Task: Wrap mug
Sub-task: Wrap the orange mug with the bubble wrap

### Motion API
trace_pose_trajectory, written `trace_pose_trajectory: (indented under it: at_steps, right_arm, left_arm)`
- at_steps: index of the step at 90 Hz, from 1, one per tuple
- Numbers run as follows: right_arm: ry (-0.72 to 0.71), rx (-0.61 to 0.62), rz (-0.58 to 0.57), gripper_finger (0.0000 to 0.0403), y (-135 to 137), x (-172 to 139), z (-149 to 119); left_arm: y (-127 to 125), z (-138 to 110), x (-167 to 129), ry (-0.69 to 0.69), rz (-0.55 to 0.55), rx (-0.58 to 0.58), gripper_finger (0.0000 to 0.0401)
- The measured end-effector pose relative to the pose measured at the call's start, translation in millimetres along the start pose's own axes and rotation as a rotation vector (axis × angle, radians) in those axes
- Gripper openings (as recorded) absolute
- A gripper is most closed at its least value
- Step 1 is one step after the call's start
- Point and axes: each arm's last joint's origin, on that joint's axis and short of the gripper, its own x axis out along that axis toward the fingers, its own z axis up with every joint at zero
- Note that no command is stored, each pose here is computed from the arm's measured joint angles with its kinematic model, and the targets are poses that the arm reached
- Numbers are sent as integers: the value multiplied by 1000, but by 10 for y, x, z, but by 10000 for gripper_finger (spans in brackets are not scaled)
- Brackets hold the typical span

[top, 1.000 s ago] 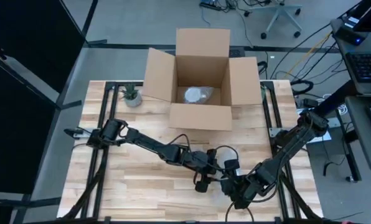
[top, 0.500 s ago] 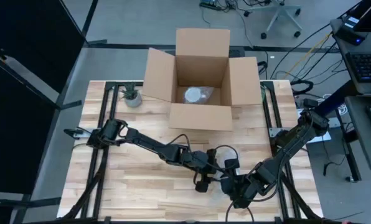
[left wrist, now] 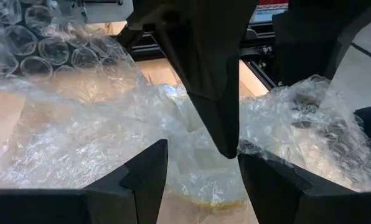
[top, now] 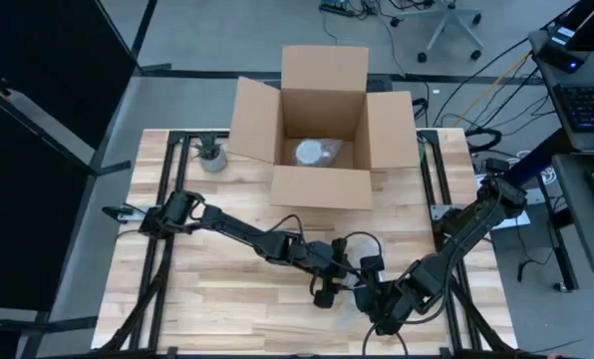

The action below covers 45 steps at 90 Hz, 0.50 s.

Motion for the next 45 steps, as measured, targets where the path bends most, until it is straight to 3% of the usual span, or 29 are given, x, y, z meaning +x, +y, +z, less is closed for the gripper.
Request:
trace_pose_trajectory:
  at_steps: [45]
  right_arm:
    - [2, -18, 2, 258, 1, 1, -1]
  left_arm:
    - [13, 3, -2, -2, 2, 1, 183]
